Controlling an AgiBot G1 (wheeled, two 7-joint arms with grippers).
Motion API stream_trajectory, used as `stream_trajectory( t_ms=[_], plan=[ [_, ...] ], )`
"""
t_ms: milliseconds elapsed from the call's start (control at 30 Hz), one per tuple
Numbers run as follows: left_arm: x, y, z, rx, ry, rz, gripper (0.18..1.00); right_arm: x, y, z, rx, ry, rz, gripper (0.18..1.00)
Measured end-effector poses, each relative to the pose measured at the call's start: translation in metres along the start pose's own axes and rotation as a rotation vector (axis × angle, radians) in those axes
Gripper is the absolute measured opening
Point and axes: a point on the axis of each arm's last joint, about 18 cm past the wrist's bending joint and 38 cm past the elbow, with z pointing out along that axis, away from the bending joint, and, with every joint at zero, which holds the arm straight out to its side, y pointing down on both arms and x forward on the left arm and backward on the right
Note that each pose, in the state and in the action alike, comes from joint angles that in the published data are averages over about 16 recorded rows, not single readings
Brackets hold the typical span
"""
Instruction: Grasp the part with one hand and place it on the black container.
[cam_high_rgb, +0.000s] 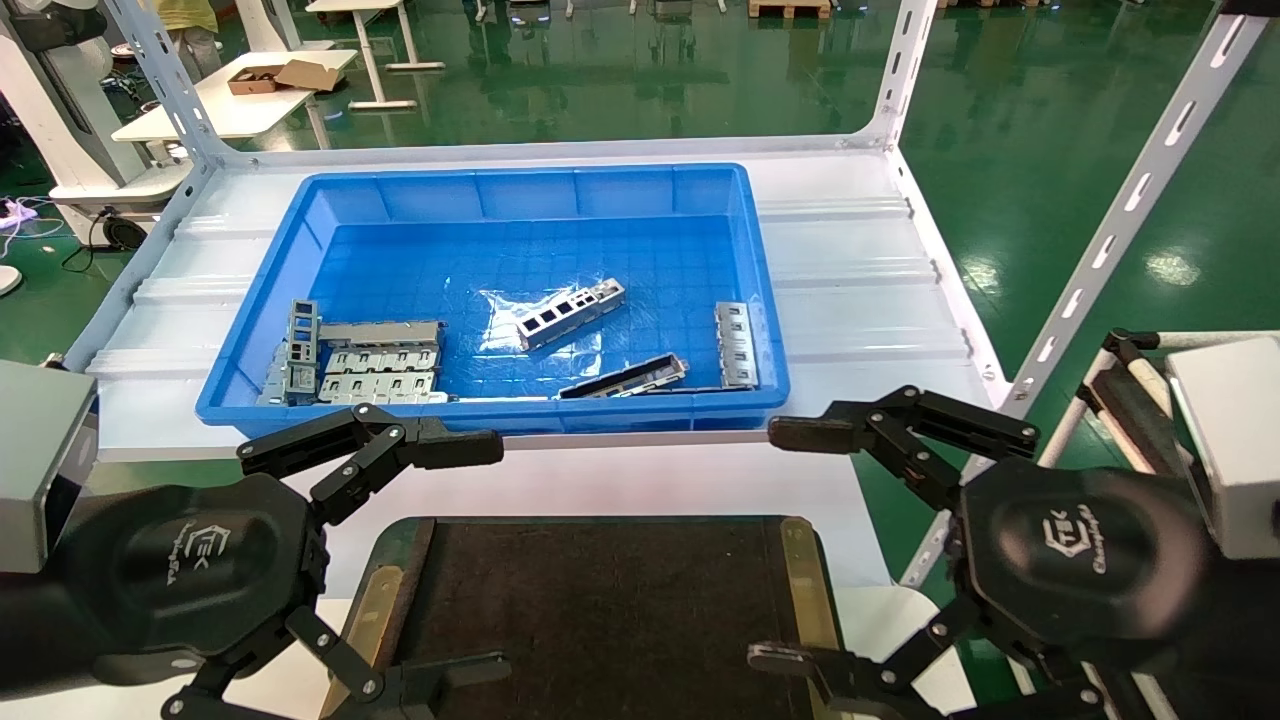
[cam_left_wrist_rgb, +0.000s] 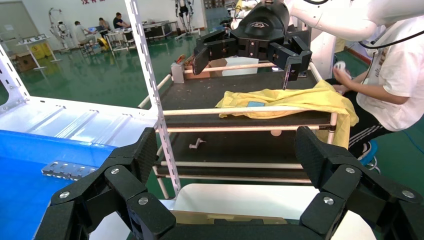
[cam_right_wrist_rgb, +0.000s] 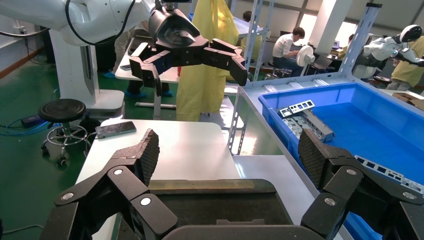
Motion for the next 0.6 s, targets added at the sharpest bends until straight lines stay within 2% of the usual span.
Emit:
stream_trajectory(
  t_ms=[600],
  plan=[
    [0.0, 0.0, 0.0, 0.0, 0.0, 0.0, 1.0, 0.0, 0.0, 0.0, 0.0, 0.0, 0.0, 1.001]
  ],
)
